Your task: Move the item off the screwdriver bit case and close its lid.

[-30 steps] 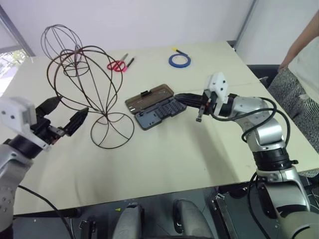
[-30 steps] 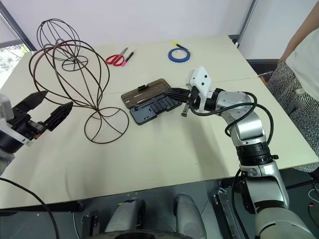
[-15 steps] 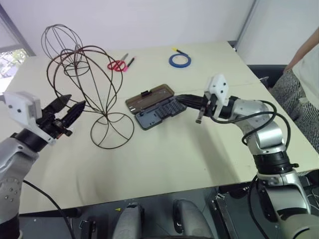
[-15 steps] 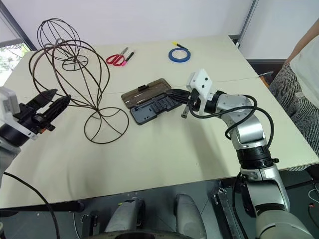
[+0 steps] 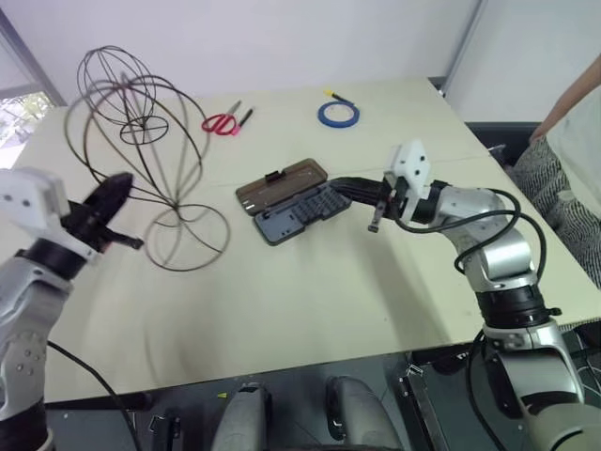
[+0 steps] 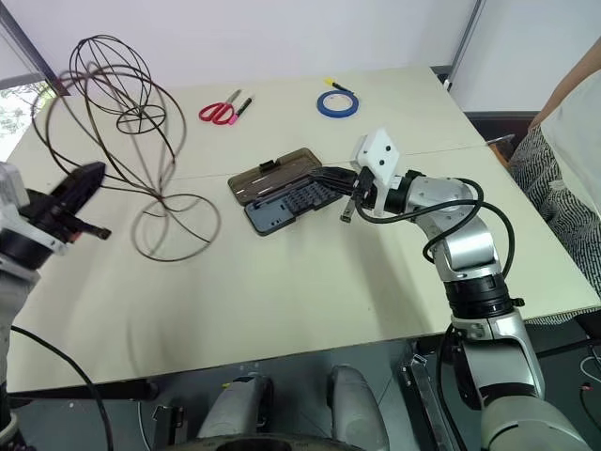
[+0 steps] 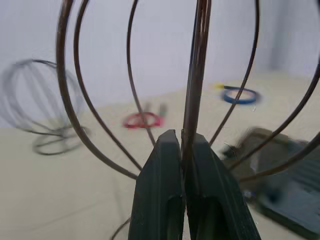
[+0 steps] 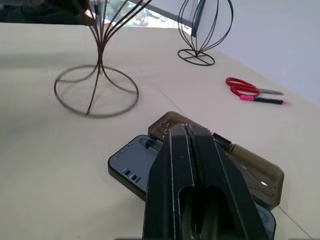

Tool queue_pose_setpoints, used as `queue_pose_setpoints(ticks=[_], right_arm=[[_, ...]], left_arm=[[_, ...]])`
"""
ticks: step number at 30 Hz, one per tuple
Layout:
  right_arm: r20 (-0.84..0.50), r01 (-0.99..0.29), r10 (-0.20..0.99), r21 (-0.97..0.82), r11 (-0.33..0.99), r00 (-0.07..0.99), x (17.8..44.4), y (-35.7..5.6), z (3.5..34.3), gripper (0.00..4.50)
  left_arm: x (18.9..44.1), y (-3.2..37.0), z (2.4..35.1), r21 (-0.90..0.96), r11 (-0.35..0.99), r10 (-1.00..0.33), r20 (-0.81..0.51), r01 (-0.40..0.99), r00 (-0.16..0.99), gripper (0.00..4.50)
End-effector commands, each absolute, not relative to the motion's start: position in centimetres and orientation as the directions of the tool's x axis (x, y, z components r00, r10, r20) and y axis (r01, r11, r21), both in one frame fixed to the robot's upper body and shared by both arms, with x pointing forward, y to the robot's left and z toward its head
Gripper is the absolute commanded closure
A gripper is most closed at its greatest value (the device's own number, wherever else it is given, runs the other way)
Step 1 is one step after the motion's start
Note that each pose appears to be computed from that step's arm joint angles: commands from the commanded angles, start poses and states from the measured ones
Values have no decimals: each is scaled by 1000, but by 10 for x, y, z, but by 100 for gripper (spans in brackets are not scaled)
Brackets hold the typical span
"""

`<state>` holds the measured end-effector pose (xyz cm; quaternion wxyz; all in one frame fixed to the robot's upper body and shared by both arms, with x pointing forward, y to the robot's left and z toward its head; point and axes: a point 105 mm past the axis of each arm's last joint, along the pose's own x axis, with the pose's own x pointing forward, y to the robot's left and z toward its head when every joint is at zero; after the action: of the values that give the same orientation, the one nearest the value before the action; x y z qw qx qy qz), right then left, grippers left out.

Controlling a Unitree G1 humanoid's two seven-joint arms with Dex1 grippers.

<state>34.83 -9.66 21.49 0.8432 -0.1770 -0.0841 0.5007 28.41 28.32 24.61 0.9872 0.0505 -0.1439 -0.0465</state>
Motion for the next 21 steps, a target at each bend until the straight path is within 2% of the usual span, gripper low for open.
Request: queue_pose_setpoints(ticks=[1, 11, 17, 21], right_arm=[[-4, -808, 890, -421, 413, 457, 346, -88, 228, 450], [-7, -825, 906, -416, 383, 424, 341, -77, 225, 450], [-18, -826, 906, -417, 379, 424, 335, -77, 222, 450], [-20, -825, 903, -416, 382, 429, 332, -78, 222, 450]], left_arm=[[279, 332, 275, 131, 968, 139, 429, -213, 892, 442], [308, 393, 278, 116, 845, 383, 550, -522, 742, 442], [307, 420, 262, 17, 756, 531, 569, -655, 628, 442], [298, 431, 249, -25, 686, 610, 564, -727, 556, 442]])
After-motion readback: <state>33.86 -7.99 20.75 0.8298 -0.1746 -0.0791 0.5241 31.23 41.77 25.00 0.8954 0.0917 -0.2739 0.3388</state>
